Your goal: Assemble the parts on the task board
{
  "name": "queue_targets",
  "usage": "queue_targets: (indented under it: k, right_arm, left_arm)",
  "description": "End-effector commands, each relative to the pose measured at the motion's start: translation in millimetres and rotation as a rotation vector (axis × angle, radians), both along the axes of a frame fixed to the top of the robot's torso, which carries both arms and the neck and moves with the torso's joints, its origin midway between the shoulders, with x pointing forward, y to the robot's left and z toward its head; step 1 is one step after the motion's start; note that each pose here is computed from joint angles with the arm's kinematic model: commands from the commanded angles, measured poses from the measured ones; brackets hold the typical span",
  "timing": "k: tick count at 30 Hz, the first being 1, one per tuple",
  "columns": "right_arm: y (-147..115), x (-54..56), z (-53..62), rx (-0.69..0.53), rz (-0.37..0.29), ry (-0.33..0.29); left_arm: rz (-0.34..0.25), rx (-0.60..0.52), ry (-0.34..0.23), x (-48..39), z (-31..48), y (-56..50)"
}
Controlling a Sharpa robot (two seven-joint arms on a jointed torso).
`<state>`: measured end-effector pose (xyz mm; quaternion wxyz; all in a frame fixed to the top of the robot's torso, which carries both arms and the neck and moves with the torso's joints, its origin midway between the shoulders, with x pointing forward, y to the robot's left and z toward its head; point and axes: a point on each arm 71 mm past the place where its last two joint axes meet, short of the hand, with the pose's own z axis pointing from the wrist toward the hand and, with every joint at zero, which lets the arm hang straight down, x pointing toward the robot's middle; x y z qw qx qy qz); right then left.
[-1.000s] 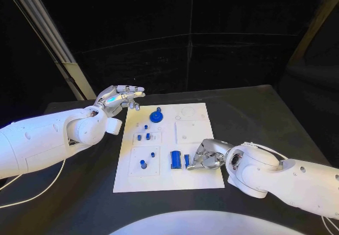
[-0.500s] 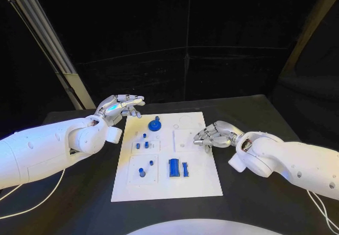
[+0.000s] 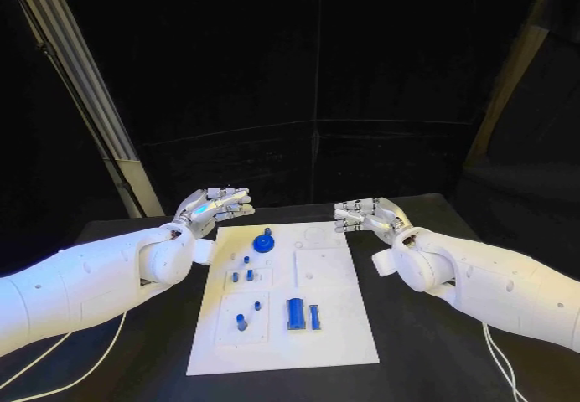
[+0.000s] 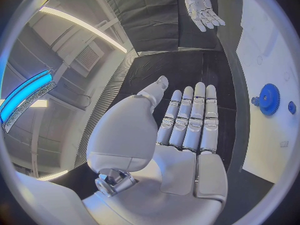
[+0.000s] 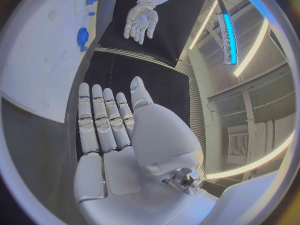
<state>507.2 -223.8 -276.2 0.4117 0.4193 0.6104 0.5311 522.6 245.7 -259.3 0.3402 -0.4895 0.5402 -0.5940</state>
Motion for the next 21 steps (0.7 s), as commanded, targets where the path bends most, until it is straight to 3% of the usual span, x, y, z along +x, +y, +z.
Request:
queue_targets:
  k: [1,2,3,8,15,21]
  right_arm:
    - [2,7.4,2.2,0.108,-0.014,-0.029]
    - [2,9.4,1.1,0.111,-0.014,-0.029]
    - [2,7.2,-1.9,0.028,-0.017,-0.006]
    - [4,5.6,1.2,0.034,-0.031,-0.014]
    - [12,-4.4,16.1,0.059,-0.102,-0.047]
    - [23,-23.2,35.4,0.08,-0.203,-0.075]
  left_arm:
    - [0.074,-0.039,-0.023,4.2,-2.4,3.1]
    - [0.082,-0.039,-0.022,4.8,-4.6,2.5]
    - [0.022,-0.004,0.004,2.5,-6.1,-1.4]
    - [0.031,0.004,0.003,0.4,-5.8,-3.8]
    - [0.077,0.045,-0.004,-10.7,-2.9,-15.8]
    - [0.148,0.104,-0.027,-27.8,6.3,-31.7]
